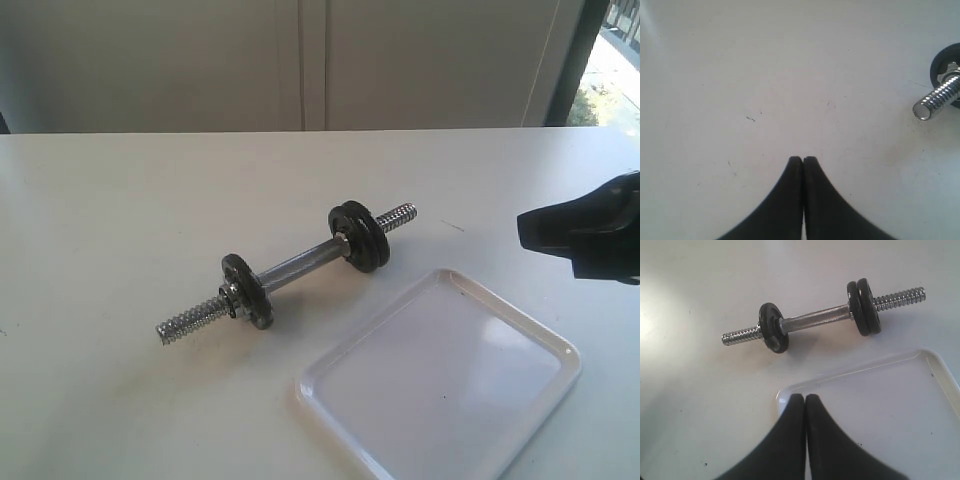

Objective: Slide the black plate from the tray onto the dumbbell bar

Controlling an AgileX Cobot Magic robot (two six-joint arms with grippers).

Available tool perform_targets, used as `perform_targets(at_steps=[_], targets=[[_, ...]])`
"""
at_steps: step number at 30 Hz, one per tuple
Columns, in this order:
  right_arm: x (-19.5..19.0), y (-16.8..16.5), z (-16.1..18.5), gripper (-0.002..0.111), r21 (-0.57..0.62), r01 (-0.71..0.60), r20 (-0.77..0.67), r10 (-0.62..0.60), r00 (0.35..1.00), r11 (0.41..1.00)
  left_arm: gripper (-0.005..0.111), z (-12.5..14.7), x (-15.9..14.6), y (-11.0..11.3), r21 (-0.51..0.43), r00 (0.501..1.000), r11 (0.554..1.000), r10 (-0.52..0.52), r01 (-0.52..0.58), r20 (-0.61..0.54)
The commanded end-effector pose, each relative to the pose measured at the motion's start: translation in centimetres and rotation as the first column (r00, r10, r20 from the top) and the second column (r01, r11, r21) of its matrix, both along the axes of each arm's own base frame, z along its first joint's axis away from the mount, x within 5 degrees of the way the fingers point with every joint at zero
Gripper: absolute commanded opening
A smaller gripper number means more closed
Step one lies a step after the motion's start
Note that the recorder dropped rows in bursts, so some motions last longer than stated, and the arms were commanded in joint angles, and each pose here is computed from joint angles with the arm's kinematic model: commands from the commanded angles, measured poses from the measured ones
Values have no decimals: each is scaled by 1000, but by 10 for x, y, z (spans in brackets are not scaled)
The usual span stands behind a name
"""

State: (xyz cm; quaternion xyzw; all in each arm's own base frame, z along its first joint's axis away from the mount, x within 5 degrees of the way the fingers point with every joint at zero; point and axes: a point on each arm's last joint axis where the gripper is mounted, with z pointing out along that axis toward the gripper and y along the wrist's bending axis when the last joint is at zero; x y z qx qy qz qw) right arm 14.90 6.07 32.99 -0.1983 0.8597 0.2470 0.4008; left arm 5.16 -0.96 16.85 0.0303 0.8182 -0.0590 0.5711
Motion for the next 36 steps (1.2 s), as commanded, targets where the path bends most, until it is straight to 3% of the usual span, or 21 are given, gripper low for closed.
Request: perform_targets(at_steps=[1,10,15,36], targets=[[-1,0,0,0,-5,1,12,-1,1000,1000,0,0,0,1,-33,1000,999,28,-28,0],[-1,0,0,0,-5,1,12,-1,1000,1000,0,0,0,1,-32,1000,999,28,-28,4],[-1,0,0,0,-5,1,12,-1,1000,1000,0,0,0,1,71,1000,997,-10,8,20],[-1,0,0,0,-5,1,12,-1,1000,1000,0,0,0,2,84,1000,996,-14,12,23]])
